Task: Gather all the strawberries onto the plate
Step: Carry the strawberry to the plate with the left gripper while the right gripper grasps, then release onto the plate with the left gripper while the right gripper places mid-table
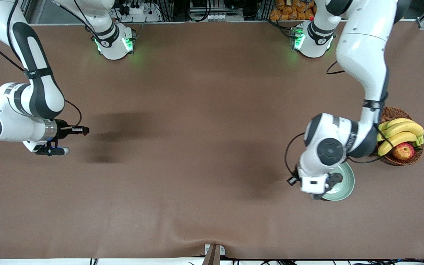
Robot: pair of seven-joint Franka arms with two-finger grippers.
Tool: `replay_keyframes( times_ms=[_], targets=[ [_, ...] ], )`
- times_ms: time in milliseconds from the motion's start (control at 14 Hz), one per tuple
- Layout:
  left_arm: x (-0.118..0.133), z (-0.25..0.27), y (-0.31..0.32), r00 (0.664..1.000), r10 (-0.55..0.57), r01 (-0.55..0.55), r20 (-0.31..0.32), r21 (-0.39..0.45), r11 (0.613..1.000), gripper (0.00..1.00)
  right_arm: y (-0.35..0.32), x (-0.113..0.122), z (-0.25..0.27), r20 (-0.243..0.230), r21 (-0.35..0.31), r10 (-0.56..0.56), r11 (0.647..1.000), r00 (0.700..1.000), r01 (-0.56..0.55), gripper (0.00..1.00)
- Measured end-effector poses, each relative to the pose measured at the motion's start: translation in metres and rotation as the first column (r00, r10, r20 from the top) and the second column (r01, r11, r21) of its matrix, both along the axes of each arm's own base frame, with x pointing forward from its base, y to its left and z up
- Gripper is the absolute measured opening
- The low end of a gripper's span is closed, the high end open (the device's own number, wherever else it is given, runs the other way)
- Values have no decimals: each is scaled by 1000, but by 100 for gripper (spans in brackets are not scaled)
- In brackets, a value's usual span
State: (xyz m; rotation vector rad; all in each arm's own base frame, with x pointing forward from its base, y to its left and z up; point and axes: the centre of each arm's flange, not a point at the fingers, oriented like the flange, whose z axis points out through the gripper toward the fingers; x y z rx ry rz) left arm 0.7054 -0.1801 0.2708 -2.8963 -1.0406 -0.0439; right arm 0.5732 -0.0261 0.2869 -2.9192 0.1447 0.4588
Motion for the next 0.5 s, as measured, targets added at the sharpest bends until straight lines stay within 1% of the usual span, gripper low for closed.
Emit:
replay_keyframes(
  times_ms=[71,214,500],
  targets=[
    [1,-6,21,1000,1,0,-15,3,1000,32,19,4,4,-2,1,-33,999,999,33,31],
    [0,-16,59,998,-30,30,-47,5,1000,32,62,10,13,-4,-25,-99,995,995,99,31],
    [-5,-30,107,995,-82,82,-63,-4,997,32,181,17,45,25,-87,-220,971,975,221,31]
  ],
)
